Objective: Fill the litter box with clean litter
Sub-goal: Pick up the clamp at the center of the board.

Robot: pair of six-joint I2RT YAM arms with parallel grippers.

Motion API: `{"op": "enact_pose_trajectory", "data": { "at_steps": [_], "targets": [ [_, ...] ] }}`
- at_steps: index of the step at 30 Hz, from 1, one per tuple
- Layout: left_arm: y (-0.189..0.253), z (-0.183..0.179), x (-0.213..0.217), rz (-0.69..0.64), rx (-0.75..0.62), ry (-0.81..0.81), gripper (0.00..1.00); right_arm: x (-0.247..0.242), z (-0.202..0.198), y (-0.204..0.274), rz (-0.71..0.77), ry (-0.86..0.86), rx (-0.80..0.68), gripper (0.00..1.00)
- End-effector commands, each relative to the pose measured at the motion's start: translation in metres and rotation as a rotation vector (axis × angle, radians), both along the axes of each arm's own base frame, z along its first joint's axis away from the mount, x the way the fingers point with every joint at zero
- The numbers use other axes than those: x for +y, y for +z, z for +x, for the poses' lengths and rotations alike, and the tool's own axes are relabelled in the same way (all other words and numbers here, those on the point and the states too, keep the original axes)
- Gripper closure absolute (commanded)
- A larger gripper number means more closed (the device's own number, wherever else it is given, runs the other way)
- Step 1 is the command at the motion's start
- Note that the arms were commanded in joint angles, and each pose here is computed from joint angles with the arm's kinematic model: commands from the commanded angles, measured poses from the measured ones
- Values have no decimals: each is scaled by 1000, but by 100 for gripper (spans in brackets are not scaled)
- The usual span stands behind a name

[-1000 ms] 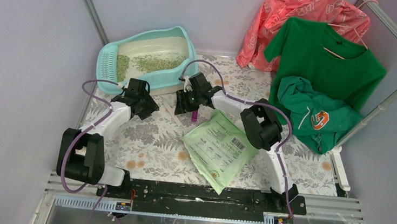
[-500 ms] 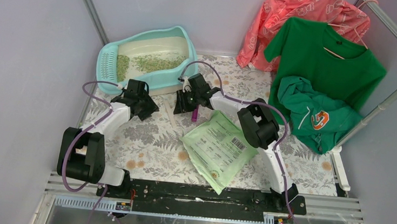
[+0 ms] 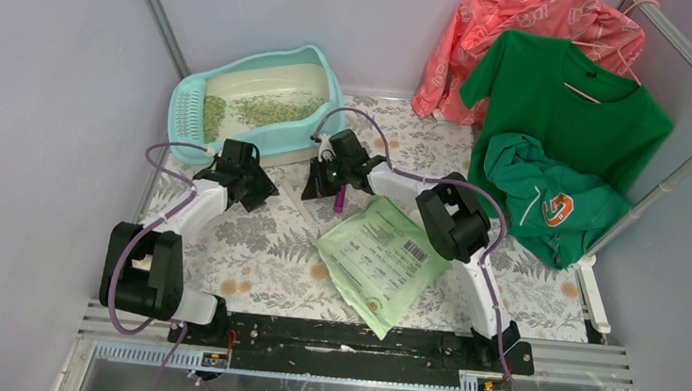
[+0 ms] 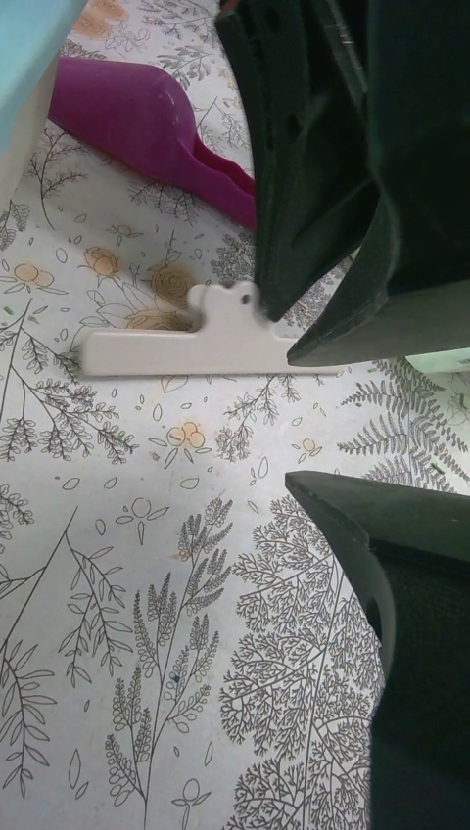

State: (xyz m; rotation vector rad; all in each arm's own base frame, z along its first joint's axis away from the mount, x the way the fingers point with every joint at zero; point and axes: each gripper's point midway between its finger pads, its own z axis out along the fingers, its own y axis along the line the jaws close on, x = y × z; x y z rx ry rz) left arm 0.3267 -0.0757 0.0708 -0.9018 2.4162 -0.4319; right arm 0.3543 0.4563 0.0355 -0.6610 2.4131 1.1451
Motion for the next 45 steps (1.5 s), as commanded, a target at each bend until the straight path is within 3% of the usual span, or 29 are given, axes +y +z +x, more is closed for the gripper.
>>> {"op": "enact_pose_trajectory", "data": {
  "at_steps": [1,6,7,10,16,21,30,36,45],
  "targets": [
    [18,6,-5,-40,-55,-30,48,-10,-4,63,37,-12,-134,100],
    [56,4,-19,-117,-105,-66,44,-37,-13,121,-29,-59,-339,100],
    [65,3,-22,-132,-117,-75,32,-44,-16,131,-52,-73,-385,100],
    [95,0,-36,-222,-163,-113,16,-65,-29,166,-104,-122,-520,100],
    [140,-23,-69,-450,-181,-197,2,-108,-68,218,-267,-218,-827,100],
    [176,-49,-87,-625,-220,-227,1,-136,-102,243,-360,-294,-987,100],
    [222,-83,-89,-740,-305,-187,1,-138,-125,243,-593,-378,-1163,100],
    [214,-84,-104,-695,-293,-185,1,-113,-132,237,-642,-350,-1219,100],
    [177,-74,-151,-590,-222,-234,1,-87,-150,228,-557,-263,-1206,100]
  ]
}}
